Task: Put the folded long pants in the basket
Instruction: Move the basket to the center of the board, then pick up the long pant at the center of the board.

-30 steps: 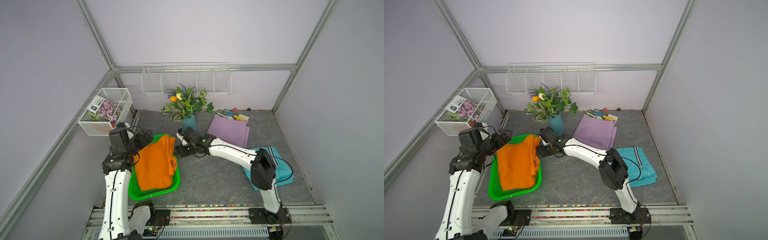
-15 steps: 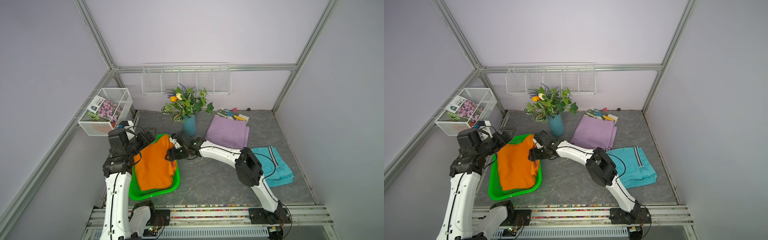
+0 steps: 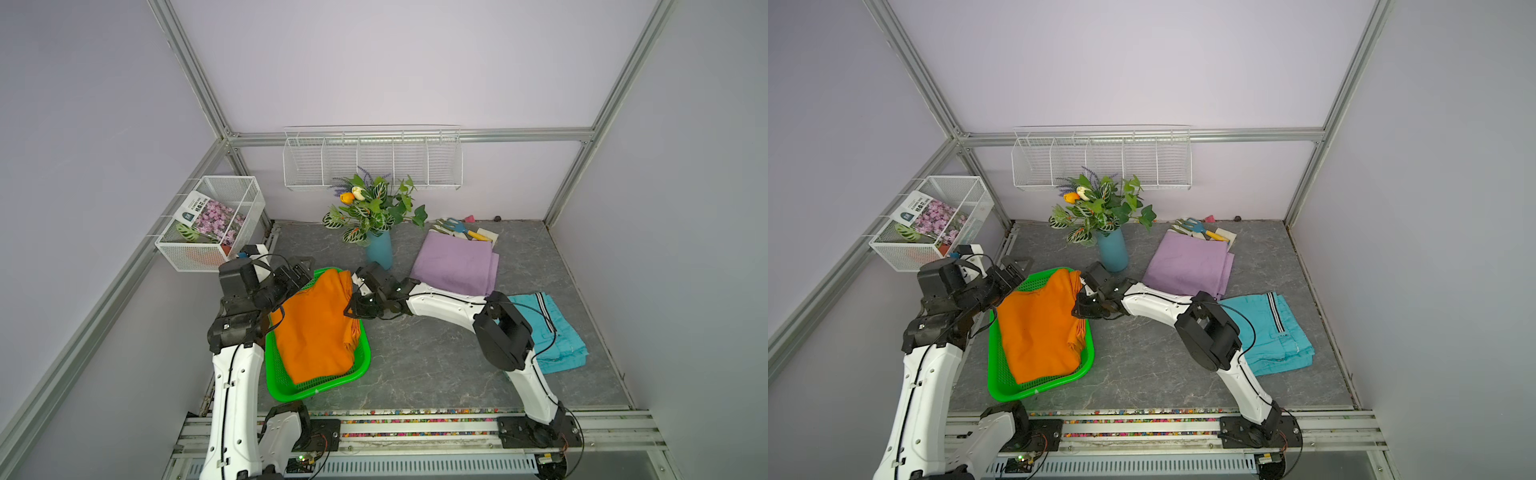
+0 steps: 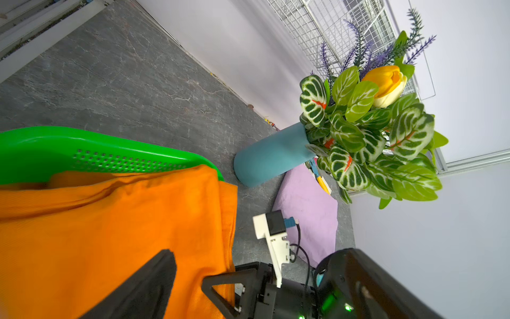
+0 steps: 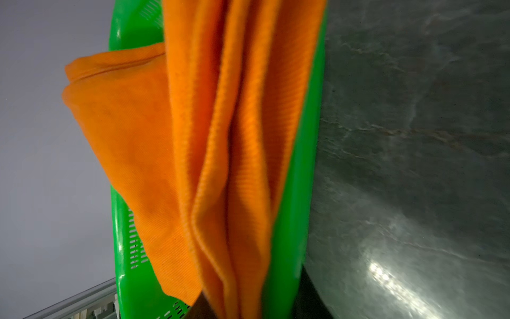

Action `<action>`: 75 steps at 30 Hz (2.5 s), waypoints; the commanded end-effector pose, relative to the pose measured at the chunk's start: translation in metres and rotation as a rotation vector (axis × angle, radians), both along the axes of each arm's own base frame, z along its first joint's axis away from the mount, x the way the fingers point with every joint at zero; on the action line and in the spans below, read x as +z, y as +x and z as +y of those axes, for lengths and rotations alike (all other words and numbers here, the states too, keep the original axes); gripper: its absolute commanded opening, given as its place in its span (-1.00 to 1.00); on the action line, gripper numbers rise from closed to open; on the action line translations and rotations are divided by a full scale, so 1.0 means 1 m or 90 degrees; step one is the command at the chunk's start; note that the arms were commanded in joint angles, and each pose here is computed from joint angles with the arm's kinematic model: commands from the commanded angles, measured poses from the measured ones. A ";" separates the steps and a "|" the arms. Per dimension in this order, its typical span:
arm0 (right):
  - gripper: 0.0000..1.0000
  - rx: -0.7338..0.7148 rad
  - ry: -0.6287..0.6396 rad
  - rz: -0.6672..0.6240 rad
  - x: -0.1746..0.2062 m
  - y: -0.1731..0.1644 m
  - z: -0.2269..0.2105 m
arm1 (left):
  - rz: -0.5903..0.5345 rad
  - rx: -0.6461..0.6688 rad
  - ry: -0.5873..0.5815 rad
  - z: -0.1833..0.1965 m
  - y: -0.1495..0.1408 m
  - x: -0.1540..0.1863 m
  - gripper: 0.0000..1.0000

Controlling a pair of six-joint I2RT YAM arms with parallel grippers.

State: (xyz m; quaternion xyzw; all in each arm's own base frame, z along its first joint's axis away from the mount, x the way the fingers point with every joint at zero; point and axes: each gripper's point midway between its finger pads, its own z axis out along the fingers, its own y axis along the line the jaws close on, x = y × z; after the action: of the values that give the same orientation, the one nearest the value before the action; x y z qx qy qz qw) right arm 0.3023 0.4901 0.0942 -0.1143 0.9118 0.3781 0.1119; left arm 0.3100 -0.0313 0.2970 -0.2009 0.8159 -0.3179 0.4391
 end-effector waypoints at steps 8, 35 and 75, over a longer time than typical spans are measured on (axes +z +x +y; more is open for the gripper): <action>-0.51 -0.072 -0.033 -0.045 0.009 0.032 -0.055 | -0.001 -0.024 -0.050 -0.009 0.003 -0.007 1.00; 0.68 -0.249 -0.223 -0.105 0.048 0.059 -0.268 | 0.029 -0.319 -0.043 -0.225 0.005 -0.046 0.97; 0.16 -0.413 -0.250 0.091 -0.088 0.148 -0.405 | 0.091 -0.414 0.035 -0.292 0.025 -0.081 0.99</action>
State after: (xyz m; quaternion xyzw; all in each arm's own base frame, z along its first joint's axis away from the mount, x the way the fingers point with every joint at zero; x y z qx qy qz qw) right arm 0.4564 0.0784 0.0302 0.1799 0.9595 0.1369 0.1680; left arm 0.3319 -0.3221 0.2180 0.0553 0.8713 -0.4122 0.2604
